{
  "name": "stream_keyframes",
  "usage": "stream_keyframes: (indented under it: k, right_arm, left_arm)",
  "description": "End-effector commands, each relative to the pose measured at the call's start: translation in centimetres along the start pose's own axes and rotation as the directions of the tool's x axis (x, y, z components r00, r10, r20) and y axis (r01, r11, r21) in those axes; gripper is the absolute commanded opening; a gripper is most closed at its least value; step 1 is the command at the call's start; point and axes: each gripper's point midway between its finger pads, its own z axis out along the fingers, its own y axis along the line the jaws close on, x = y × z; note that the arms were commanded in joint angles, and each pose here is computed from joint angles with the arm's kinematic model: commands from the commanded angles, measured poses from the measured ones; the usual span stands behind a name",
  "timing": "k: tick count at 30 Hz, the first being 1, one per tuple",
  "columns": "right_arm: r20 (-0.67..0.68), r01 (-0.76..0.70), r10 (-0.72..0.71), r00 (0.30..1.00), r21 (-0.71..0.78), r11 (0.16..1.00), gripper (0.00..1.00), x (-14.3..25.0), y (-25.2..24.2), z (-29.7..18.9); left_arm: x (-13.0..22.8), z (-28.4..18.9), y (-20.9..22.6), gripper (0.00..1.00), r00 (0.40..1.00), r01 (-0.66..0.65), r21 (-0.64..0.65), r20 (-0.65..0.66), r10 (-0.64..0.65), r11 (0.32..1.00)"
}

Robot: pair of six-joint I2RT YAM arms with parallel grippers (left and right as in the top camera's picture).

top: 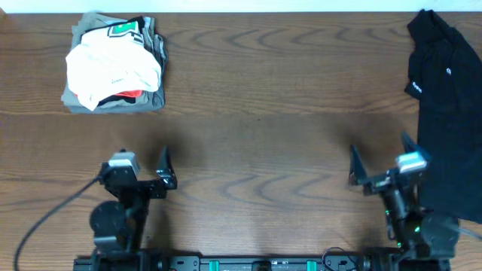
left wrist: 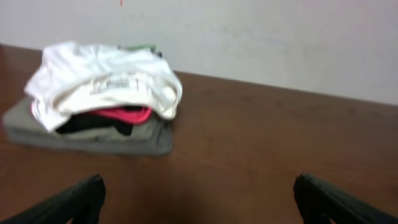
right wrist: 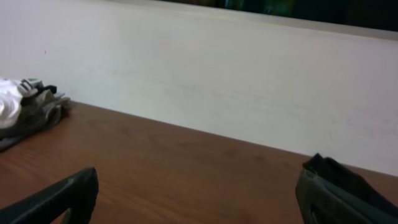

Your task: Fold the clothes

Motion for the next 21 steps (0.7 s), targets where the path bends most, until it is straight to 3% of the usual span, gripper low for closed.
stream_keyframes:
  k: [1,6,10,16,21]
  right_arm:
    - [-0.057,-0.03,0.029,0.998,-0.027,0.999,0.99,-2.2,-0.1,1.5]
    - [-0.214,-0.081,0.068,0.975,-0.056,0.995,0.99,-4.1,-0.7,5.3]
    - [-0.395,-0.138,0.108,0.912,-0.048,0.989,0.99,-4.4,-1.8,9.7]
    - [-0.601,-0.206,0.152,0.785,-0.022,0.978,0.99,-2.6,-3.1,15.1]
    - [-0.667,-0.237,0.169,0.726,-0.011,0.972,0.99,-0.8,-4.4,20.0]
  left_arm:
    - [-2.7,0.3,-0.6,0.98,0.999,-0.005,0.0,-0.044,0.005,1.0]
    - [-4.9,2.5,-0.7,0.98,0.977,0.012,-0.03,-0.215,-0.018,0.999]
    - [-6.3,5.0,-0.7,0.98,0.93,0.002,-0.053,-0.366,-0.021,0.999]
    - [-6.2,8.4,-0.4,0.98,0.801,0.003,-0.094,-0.596,-0.059,0.996]
    - [-4.9,11.6,-1.2,0.98,0.689,-0.019,-0.068,-0.724,-0.036,0.998]
